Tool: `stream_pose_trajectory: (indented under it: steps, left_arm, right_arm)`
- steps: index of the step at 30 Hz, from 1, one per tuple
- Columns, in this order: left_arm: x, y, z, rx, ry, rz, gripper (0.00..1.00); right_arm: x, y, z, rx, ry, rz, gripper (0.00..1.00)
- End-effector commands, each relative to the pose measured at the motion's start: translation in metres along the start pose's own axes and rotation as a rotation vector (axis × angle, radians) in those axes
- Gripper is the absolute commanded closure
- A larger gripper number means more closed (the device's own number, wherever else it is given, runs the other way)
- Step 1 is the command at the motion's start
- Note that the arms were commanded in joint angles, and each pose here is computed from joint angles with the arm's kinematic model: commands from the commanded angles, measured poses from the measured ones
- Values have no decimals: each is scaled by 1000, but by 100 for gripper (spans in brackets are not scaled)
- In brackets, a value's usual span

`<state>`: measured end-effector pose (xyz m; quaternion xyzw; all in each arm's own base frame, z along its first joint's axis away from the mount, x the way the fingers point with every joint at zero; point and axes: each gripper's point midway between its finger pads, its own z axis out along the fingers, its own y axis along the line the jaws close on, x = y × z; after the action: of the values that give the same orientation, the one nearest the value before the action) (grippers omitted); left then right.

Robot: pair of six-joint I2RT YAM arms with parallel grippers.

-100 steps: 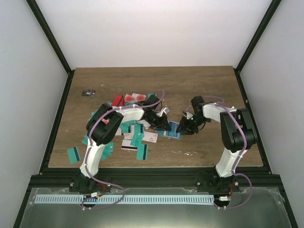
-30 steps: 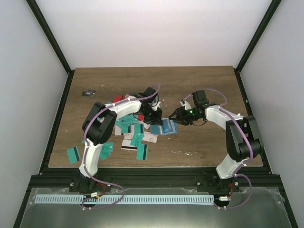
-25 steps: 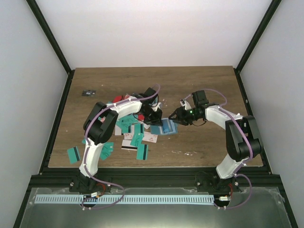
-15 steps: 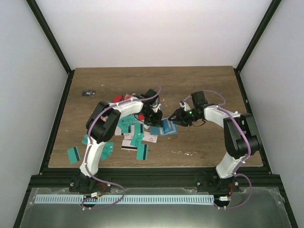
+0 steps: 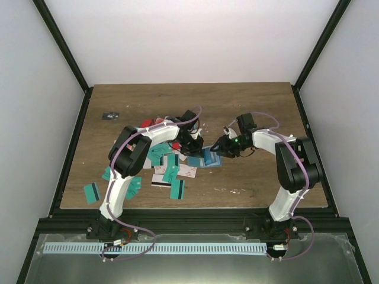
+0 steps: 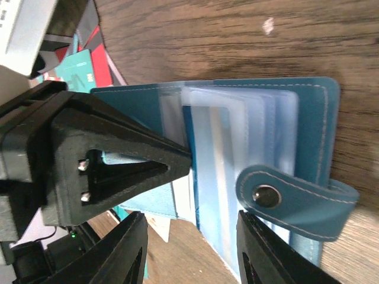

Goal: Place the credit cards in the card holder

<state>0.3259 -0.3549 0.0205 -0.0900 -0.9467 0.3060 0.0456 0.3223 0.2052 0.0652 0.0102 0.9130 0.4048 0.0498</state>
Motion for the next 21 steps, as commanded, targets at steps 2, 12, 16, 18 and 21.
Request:
stream_pose_trajectory:
  steps: [2,12,16,18,21]
  left_arm:
    - [1,16,12,-44,26,-13,96]
    - [1,17,12,-42,28,-7,96]
    - [1,15,12,-38,27,-3,96]
    - [1,15,11,-38,28,-3,96]
    - [2,16,12,-38,30,-2,96]
  right_arm:
    - [-9,-6,-2,78,-17,-44,55]
    - [-3,-5,6,34,0,-34,54]
    - [-4,-6,10,30,7,-29,54]
    - [-3,-8,12,32,15,-25,54]
    - [-1,-10,15,35,21,-21,54]
